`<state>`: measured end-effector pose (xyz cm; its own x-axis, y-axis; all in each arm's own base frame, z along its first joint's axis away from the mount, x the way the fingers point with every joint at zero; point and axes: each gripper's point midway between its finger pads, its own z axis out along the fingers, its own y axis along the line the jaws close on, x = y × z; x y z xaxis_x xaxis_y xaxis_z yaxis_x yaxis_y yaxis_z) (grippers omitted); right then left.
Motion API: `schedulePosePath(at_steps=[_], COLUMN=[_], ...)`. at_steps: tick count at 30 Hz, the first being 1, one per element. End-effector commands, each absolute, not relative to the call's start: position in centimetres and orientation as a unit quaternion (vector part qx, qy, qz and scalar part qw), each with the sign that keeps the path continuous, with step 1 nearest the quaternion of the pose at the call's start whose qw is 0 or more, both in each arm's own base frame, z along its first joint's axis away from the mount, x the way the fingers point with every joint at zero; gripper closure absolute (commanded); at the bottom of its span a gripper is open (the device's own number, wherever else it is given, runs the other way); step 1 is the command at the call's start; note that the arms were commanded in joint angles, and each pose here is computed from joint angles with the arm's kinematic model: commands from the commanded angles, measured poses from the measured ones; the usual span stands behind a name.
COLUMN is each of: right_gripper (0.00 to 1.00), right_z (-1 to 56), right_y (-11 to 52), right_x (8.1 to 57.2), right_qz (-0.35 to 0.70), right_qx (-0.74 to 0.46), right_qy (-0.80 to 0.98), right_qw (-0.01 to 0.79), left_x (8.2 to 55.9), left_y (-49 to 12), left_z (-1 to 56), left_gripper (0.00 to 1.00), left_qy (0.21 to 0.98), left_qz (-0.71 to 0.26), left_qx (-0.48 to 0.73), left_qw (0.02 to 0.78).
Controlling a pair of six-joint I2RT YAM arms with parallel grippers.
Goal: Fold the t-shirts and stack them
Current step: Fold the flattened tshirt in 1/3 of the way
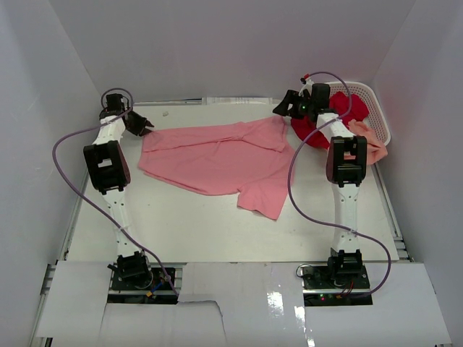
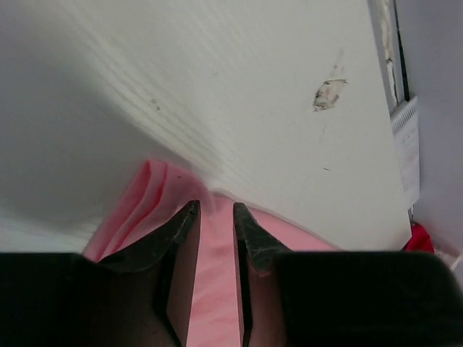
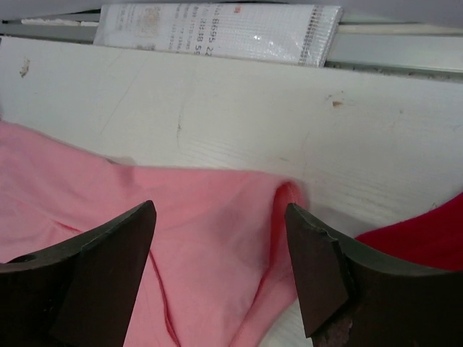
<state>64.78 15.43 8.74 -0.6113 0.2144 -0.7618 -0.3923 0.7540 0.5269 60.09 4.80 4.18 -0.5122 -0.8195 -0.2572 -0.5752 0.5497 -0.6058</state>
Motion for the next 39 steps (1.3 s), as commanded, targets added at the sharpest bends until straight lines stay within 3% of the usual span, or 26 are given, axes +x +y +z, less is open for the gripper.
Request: schedulePosePath(at_steps=[1,7,10,19,25,39], right_gripper=[0.22,0.26,0.25,0.25,0.23,0.23], right_z=[15.9,15.8,14.9,12.9,11.4,7.2], right_y=[15.0,17.9,20.2,24.3,25.2,26.0], right_x=[64.3,59.3,57.0,55.4,56.2,57.1], right_qz=[0.335,0.376,0.395,0.434,0.442,0.459], right_qx=[-0.092,-0.137,-0.161,-0.181,-0.192,-0.187], right_qy=[0.798,0.803,0.812,0.81,0.806,0.807], right_qw=[0.492,0.441,0.399,0.35,0.344,0.32], left_x=[62.0,62.3,61.7,61.4,61.2,59.8], left_y=[4.6,3.4,-0.7,-16.7,-23.5,-28.1], left_z=[9.7,17.6,18.8,15.9,13.1,9.6], left_gripper=[0.62,0.56,0.53,0.52,0.52,0.52], left_qy=[0.834,0.829,0.842,0.852,0.837,0.82], left_qz=[-0.26,-0.253,-0.259,-0.394,-0.464,-0.519], left_qx=[-0.365,-0.301,-0.254,-0.133,-0.103,-0.092], left_qw=[0.322,0.397,0.4,0.318,0.272,0.223])
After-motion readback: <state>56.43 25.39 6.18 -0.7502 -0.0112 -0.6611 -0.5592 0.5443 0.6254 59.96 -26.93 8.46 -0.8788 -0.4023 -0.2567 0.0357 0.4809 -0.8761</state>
